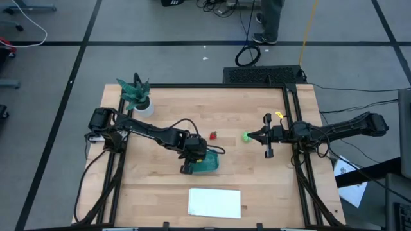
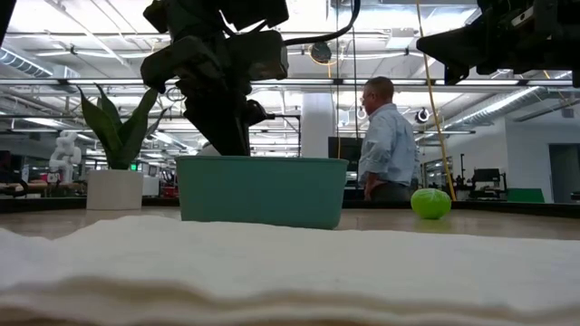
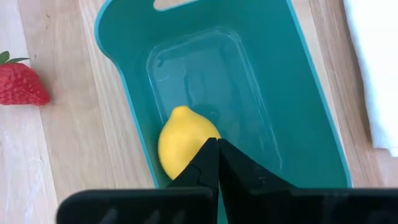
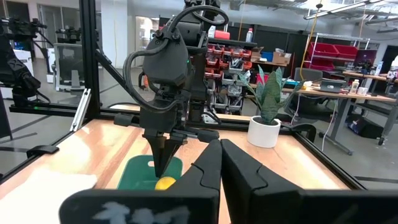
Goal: Pick and placing Produce into tupperware
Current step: Put the green cabbage into the blue bin
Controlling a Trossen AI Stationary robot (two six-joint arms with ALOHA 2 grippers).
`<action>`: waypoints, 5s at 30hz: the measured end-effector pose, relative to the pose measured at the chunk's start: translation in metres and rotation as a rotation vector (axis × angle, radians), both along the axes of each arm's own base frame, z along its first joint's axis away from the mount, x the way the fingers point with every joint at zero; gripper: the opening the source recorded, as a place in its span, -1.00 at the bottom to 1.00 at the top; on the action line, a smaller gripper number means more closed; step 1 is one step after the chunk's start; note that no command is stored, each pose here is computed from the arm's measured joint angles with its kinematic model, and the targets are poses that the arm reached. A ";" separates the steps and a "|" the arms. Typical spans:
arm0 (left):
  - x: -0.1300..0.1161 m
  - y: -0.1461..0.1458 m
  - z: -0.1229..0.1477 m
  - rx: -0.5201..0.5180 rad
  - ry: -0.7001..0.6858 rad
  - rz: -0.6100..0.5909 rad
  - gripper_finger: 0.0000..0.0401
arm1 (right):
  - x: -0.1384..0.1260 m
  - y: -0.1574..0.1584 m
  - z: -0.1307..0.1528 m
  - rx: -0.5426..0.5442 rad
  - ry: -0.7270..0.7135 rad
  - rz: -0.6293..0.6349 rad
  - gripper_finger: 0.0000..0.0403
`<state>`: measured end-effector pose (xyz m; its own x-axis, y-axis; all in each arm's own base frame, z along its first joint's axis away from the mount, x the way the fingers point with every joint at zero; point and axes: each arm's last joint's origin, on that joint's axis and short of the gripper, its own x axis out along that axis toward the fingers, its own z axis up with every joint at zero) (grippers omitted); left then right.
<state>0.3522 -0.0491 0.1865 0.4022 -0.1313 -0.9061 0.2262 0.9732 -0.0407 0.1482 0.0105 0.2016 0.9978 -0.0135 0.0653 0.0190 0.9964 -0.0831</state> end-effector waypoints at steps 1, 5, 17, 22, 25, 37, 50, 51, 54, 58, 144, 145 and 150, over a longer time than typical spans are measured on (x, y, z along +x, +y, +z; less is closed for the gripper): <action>0.000 0.000 0.000 0.000 0.000 0.000 -0.99 | 0.000 0.000 0.000 0.000 0.000 0.000 -1.00; 0.000 0.000 0.000 0.000 0.000 0.000 -0.99 | 0.000 0.000 0.000 0.000 0.000 0.000 -1.00; -0.005 0.004 0.036 0.117 0.058 0.020 -0.99 | 0.000 0.000 0.000 0.000 0.000 0.000 -1.00; -0.012 0.005 0.069 0.132 -0.004 0.022 -0.99 | 0.000 0.000 0.000 0.000 0.002 0.000 -1.00; -0.021 0.007 0.085 0.142 -0.020 0.022 -0.99 | 0.001 0.000 0.000 0.000 0.001 0.000 -1.00; -0.068 0.014 0.153 0.154 -0.238 0.053 -0.99 | 0.002 0.000 -0.001 -0.001 0.004 -0.002 -1.00; -0.128 0.026 0.206 0.220 -0.456 0.134 -0.98 | 0.002 0.000 -0.001 0.000 0.004 -0.003 -1.00; -0.133 0.027 0.209 0.222 -0.473 0.140 -0.98 | 0.002 0.000 -0.001 -0.001 0.005 -0.003 -1.00; -0.146 0.029 0.217 0.222 -0.504 0.150 -0.98 | 0.002 0.000 -0.001 0.000 0.005 -0.003 -1.00; -0.163 0.031 0.226 0.214 -0.550 0.157 -0.97 | 0.002 0.000 -0.001 0.000 0.005 -0.003 -1.00; -0.240 0.042 0.038 -0.128 -1.066 0.104 -0.97 | 0.002 0.000 -0.001 0.010 0.005 -0.003 -1.00; -0.240 0.043 0.035 -0.129 -1.061 0.110 -0.97 | 0.002 0.000 -0.001 0.010 0.005 -0.003 -1.00; -0.237 0.045 0.020 -0.119 -1.055 0.135 -0.97 | 0.002 0.000 -0.001 0.009 0.005 -0.003 -1.00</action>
